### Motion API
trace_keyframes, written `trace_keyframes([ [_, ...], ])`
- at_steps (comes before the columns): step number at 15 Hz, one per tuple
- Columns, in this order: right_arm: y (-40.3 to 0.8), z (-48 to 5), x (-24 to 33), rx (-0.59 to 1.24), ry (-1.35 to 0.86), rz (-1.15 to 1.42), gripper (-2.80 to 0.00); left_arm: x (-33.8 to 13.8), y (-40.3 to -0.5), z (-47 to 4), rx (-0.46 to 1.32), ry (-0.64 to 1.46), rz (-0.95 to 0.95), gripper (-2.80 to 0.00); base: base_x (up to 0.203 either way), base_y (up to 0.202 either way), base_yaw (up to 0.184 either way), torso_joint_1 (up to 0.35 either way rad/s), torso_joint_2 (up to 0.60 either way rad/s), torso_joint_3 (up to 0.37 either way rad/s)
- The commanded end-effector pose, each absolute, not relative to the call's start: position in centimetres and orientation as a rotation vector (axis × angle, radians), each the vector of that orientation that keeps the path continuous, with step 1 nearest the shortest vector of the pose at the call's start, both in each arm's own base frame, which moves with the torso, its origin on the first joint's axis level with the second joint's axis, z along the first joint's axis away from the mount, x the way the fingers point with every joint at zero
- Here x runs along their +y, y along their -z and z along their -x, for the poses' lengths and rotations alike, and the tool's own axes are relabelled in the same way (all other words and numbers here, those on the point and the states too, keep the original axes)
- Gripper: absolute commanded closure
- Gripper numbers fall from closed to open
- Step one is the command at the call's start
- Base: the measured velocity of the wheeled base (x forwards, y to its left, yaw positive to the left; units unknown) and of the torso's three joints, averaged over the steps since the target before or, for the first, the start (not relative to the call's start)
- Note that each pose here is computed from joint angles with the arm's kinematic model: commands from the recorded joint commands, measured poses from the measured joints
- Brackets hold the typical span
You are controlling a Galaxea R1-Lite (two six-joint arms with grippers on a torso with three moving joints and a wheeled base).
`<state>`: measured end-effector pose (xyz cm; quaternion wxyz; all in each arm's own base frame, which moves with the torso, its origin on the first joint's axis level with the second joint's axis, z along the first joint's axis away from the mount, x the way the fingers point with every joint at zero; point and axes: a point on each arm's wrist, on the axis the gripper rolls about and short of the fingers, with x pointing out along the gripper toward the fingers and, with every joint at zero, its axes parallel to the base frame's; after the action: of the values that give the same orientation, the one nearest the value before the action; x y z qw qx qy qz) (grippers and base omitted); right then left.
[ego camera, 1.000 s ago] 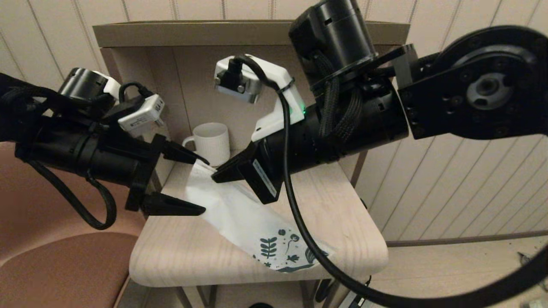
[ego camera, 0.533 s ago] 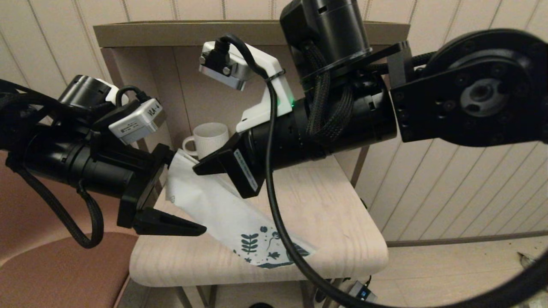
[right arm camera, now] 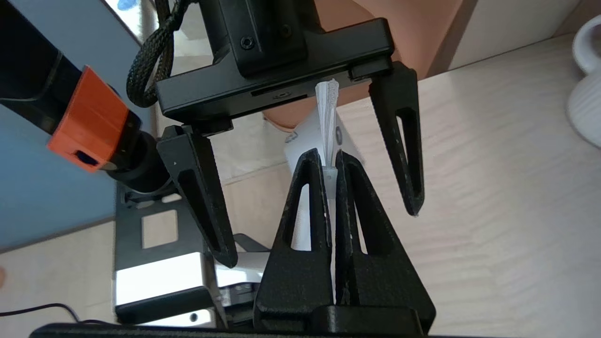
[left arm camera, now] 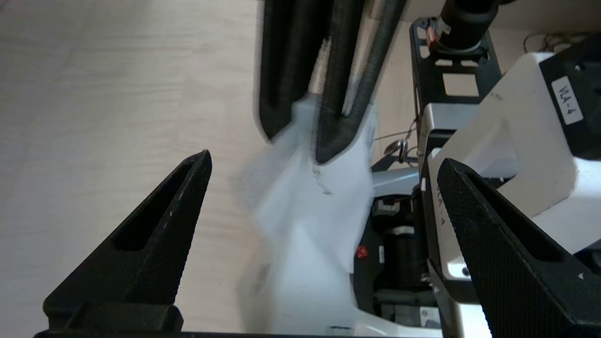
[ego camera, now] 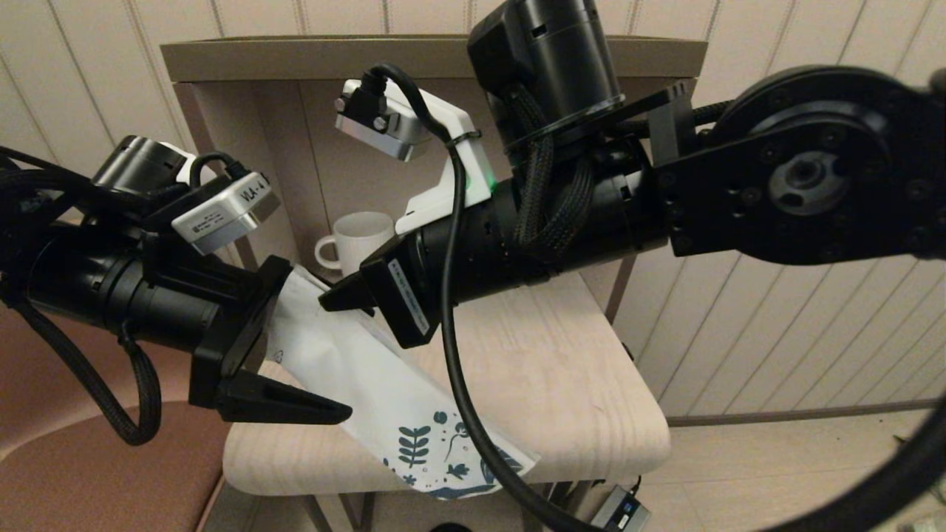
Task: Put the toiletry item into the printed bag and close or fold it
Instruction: Hand it to the other hand
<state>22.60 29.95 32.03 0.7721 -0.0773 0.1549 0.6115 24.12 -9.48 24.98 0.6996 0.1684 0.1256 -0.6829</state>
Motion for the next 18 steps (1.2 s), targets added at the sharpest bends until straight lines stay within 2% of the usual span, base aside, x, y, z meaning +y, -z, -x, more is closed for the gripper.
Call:
trace_keyframes([
  [1, -31.9, -22.6, 30.1, 0.343, -1.33, 0.165, 0.0, -9.5, -24.9, -24.1, 0.278, 1.537, -0.359, -2.8, 0.0, 0.0, 0.0, 0.0, 0.0, 0.0],
  [9, -31.9, -22.5, 30.5, 0.361, -1.316, 0.123, 0.0, -10.1, -24.7, -24.1, 0.298, 1.575, -0.297, -2.8, 0.0, 0.0, 0.0, 0.0, 0.0, 0.0],
  [12, -31.7, -23.1, 31.4, 0.36, -1.225, 0.028, 0.0, -10.3, -24.3, -24.5, 0.323, 1.579, -0.281, -2.8, 0.0, 0.0, 0.0, 0.0, 0.0, 0.0],
  [18, -31.8, -22.5, 31.0, 0.374, -1.231, 0.026, 0.0, -10.0, -26.3, -25.2, 0.316, 1.467, -0.401, -2.8, 0.0, 0.0, 0.0, 0.0, 0.0, 0.0],
])
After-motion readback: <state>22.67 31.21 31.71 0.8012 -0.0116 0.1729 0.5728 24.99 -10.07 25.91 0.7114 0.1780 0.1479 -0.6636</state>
